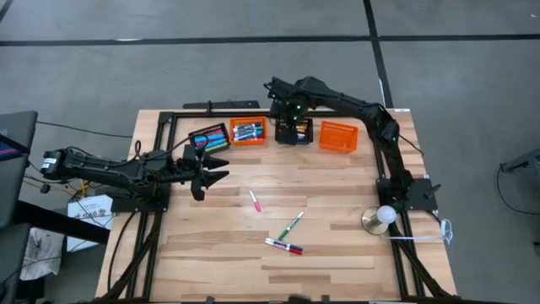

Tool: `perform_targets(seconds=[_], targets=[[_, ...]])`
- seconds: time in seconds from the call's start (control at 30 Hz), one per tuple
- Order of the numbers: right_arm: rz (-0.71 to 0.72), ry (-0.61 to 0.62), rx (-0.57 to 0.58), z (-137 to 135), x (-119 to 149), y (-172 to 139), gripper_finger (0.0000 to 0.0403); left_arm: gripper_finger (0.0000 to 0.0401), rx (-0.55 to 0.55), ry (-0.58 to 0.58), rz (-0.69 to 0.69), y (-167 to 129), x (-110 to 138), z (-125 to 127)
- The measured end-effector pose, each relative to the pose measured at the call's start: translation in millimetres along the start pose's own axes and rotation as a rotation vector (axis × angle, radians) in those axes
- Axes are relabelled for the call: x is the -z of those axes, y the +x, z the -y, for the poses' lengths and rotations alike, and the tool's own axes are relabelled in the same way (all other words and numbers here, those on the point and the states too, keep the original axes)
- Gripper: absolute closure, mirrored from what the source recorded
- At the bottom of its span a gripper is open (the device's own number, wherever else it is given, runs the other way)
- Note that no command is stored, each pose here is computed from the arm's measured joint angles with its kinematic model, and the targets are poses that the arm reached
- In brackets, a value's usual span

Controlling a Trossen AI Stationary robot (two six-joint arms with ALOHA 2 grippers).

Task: Pick & Place Markers
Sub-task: Put the pink mini highlighter pen into the black bin

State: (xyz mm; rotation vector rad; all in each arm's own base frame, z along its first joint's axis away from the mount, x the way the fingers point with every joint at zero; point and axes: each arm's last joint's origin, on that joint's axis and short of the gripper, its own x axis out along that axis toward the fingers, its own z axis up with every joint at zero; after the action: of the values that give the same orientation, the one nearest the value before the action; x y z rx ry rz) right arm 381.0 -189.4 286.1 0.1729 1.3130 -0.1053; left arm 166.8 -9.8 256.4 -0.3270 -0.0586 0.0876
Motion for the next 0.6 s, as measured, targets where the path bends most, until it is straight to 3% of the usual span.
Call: perform_targets(seconds=[0.13,0.37,0.6], targets=[[0.031,-0.020,-0.197,-44.6,-10.0,-8.4,0.0187,0.0211,0.000,0.007,0.001,-0.3,-0.3,0.0],[-0.028,-0.123,-0.217,-110.8,-13.2,-1.9,0.0200,0.0211,0.081,0.010,-0.086,-4.5,4.2,0.9],[0.097,-0.167,-0.247,-169.6,-25.7,2.9,0.0215,0.0211,0.141,0.006,-0.165,-9.0,8.6,1.1]])
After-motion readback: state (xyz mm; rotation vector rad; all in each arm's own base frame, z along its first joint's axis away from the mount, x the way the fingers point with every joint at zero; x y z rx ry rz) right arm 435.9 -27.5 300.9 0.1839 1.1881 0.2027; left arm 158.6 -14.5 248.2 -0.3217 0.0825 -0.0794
